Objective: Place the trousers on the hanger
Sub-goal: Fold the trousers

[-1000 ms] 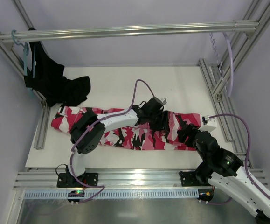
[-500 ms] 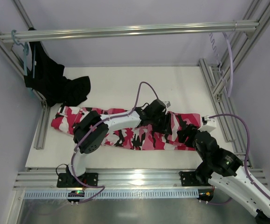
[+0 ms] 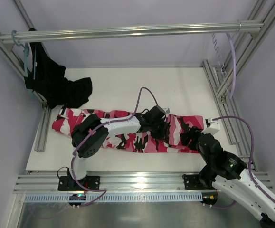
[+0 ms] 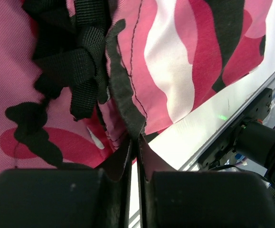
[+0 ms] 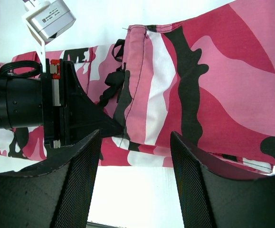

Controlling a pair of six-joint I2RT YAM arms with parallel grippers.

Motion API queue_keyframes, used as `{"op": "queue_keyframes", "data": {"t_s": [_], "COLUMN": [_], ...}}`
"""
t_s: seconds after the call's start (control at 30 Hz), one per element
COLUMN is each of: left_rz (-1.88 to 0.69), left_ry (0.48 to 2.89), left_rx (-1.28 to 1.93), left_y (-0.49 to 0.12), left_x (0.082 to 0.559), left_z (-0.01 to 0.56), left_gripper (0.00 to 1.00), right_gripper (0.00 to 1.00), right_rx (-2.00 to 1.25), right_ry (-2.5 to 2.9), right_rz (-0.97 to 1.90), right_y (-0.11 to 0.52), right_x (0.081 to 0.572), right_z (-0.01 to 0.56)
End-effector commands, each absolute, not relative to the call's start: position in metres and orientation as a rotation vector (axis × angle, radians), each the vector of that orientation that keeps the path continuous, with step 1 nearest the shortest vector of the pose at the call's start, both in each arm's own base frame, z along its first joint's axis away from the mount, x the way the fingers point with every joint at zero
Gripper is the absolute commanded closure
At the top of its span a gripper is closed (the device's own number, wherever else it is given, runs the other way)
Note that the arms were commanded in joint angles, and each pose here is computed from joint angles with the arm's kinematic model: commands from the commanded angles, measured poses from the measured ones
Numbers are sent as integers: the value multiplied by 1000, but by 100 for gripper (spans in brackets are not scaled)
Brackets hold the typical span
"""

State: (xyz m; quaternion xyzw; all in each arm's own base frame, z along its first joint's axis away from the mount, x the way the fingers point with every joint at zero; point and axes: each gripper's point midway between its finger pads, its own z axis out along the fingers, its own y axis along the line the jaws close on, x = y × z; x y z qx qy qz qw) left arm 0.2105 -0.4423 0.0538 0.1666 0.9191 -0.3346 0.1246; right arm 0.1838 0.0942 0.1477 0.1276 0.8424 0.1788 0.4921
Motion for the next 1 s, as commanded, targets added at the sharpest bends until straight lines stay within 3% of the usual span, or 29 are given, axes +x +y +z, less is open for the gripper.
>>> {"op": "queue_keyframes", "data": {"t_s": [0.0,0.3,0.4,0.53,0.63,0.73,0.97], "left_rz": [-1025,-1036,-1035,-1075,-1071,-1019,-1109], "left_ry": [2608,2644,2667,2614,2577,2545,2562], "left_rx": [482,326,295,286,272,235,270], "left_y": [-444,-430,-427,-430,-428,-417,-424], "left_x": [209,202,199,208,220,244,265], "left_z": [79,70,64,89,109,122,113], "left_gripper": [98,99,87,54,41,35,33], "right_gripper": [37,37,37,37,37,37,37], "right_rx": [318,326,325,327,328,324,325], "right_ry": [2021,2017,2019,2016,2013,2014,2016], "right_rz": [432,428,425,431,432,431,447], "right_y": [95,93,93,93,93,93,96], "right_x": [188,188,188,188,188,188,188], "right_z": [151,151,150,151,152,152,151]}}
